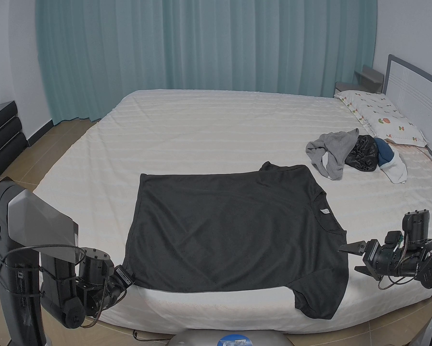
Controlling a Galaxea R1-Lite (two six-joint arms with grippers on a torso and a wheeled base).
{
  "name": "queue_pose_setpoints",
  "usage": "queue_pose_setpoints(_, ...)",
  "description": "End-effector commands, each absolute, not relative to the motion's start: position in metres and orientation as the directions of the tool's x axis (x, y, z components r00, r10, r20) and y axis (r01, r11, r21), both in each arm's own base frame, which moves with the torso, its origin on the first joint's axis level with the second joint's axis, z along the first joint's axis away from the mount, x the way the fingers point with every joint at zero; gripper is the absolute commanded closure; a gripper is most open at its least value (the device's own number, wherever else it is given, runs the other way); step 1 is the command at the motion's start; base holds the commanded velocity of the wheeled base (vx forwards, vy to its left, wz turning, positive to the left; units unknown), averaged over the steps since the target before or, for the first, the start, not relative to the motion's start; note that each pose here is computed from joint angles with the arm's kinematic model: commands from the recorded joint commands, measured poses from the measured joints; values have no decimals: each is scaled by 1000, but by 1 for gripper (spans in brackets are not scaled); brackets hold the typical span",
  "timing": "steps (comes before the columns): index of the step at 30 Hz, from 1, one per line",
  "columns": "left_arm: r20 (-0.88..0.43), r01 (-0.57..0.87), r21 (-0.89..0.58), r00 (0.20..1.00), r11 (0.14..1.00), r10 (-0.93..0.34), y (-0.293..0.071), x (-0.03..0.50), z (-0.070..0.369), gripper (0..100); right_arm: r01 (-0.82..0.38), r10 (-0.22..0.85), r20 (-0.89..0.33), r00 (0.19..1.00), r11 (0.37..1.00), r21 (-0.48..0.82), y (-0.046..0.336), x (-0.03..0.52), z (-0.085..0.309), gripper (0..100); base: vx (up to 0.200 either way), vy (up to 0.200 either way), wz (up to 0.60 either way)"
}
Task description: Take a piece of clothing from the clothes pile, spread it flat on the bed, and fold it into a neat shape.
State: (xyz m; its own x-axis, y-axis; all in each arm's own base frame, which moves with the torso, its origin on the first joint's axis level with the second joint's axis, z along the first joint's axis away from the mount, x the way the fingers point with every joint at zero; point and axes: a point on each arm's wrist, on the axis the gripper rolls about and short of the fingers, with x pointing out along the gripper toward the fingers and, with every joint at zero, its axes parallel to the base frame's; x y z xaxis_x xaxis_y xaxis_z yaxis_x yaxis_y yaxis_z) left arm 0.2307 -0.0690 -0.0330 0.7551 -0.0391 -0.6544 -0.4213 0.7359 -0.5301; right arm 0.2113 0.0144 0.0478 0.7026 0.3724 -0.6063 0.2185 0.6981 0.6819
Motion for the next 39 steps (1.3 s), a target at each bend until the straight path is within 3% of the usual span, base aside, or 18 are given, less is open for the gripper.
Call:
queue_pose_setpoints(1, -662, -430, -524, 748, 736, -34, -68, 229, -35, 100, 248, 373, -640, 671, 701, 669, 15, 212, 38, 0, 0, 0, 0)
queue_pose_setpoints(8, -666, -433, -518, 746, 738, -30, -65, 223, -30, 100, 254, 376, -736, 563, 769, 587, 15, 205, 9, 0, 0, 0, 0)
queue_pose_setpoints(12, -657, -429, -524, 754, 736, -28, -62, 220, -23, 100, 186, 409, -772, 487, 815, 549, 17, 197, -4, 0, 0, 0, 0)
queue_pose_setpoints(22, -652, -426, -528, 758, 735, -29, -62, 220, -21, 100, 189, 407, -776, 481, 817, 545, 16, 200, -9, 0, 0, 0, 0)
queue_pose_setpoints(31, -652, -426, -528, 758, 735, -29, -62, 219, -21, 100, 189, 403, -740, 539, 798, 572, 17, 215, -25, 0, 0, 0, 0)
queue_pose_setpoints(32, -652, -426, -528, 758, 735, -29, -62, 219, -21, 100, 188, 403, -728, 555, 792, 581, 18, 217, -26, 100, 0, 0, 0)
queue_pose_setpoints(38, -652, -428, -528, 758, 734, -28, -62, 220, -21, 100, 201, 384, -713, 587, 784, 587, 18, 218, -27, 100, 0, 0, 0)
queue_pose_setpoints(39, -650, -428, -530, 760, 732, -26, -61, 220, -21, 100, 204, 366, -692, 622, 778, 595, 15, 220, -22, 100, 0, 0, 0)
